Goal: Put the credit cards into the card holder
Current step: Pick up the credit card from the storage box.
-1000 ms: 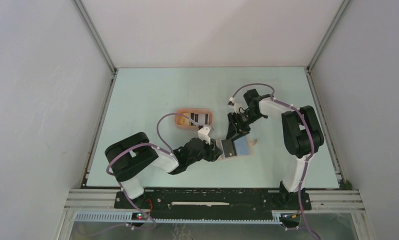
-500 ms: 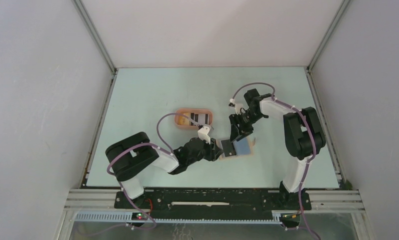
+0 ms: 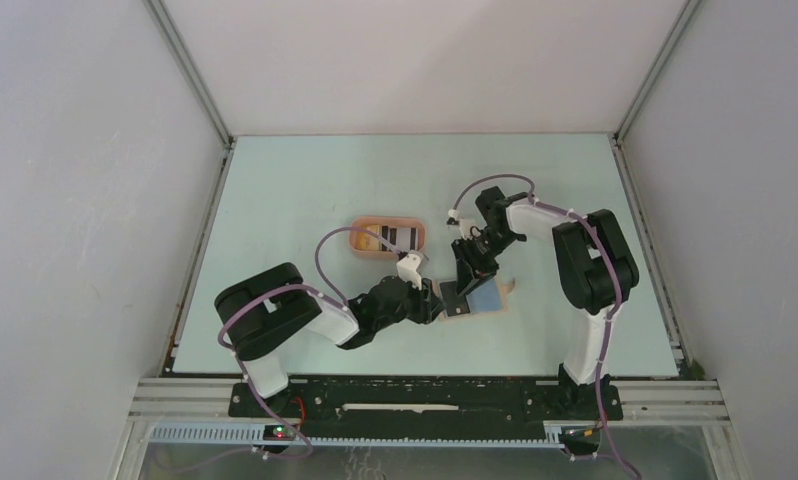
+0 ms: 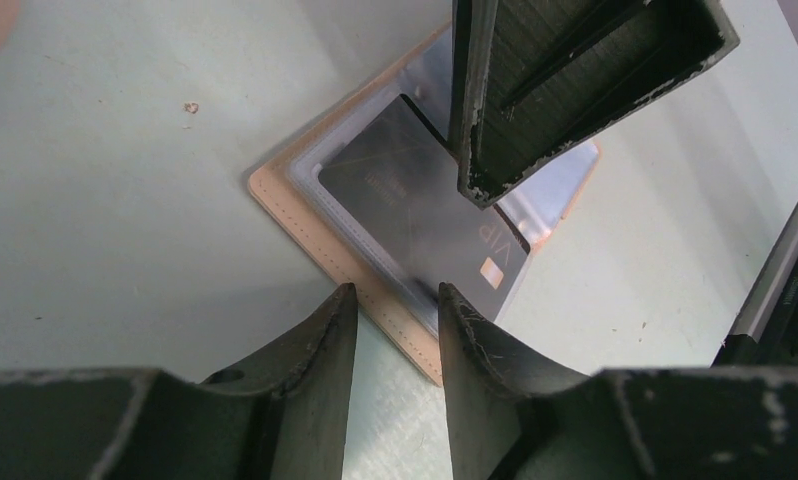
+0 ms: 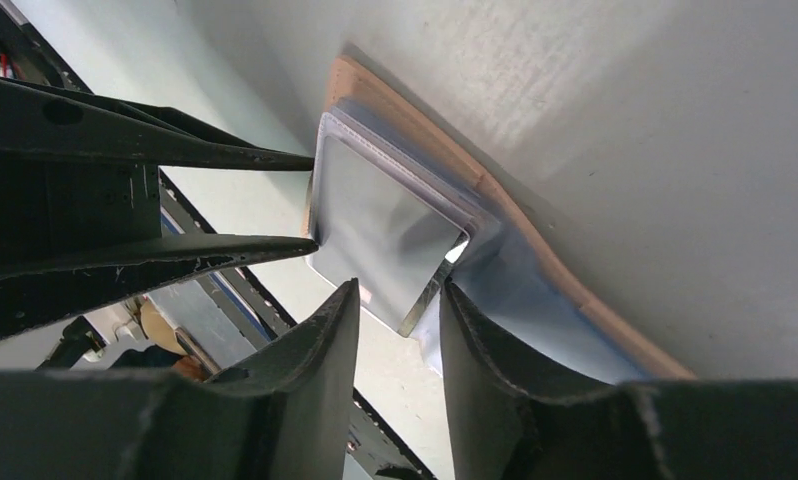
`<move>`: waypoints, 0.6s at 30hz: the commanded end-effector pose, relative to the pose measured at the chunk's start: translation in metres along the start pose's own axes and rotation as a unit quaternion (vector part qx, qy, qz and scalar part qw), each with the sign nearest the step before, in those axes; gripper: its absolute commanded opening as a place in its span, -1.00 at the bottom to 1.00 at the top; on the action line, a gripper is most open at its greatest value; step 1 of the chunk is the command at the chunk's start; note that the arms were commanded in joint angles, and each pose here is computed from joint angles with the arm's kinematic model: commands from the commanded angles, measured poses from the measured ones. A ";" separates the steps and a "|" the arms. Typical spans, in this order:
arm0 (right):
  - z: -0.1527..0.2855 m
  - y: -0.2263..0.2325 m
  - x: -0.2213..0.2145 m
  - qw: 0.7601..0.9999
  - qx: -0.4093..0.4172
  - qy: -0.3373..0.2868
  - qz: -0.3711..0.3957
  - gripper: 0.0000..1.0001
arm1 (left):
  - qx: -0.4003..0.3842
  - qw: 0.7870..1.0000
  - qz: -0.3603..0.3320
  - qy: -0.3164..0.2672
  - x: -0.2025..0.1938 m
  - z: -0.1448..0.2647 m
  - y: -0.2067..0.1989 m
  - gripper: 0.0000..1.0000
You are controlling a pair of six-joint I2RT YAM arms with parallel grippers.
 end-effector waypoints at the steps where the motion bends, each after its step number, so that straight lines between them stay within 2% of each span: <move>1: -0.001 0.018 0.009 0.999 0.018 -0.004 0.026 -0.18 | -0.025 1.000 0.005 -0.007 0.007 -0.006 -0.014 -0.20; 7: 0.003 0.017 0.010 0.999 0.009 -0.001 0.038 -0.17 | -0.026 1.000 0.005 -0.014 0.009 -0.003 -0.014 -0.19; 12: 0.036 0.018 0.021 0.995 -0.029 -0.037 0.092 0.02 | -0.036 0.999 0.003 -0.038 0.021 0.013 -0.017 -0.10; 18: 0.065 0.040 0.027 0.983 -0.022 -0.076 0.165 0.04 | -0.047 0.996 -0.029 -0.070 0.044 0.041 -0.027 0.02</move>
Point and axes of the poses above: each gripper's point midway between its finger pads, its own z axis back along the fingers, its own y axis along the line the jaws close on, x = y × z, the point moved 1 cm from there along z, back along the fingers, and after that the axes turned 13 degrees about z, right-handed, at the moved point
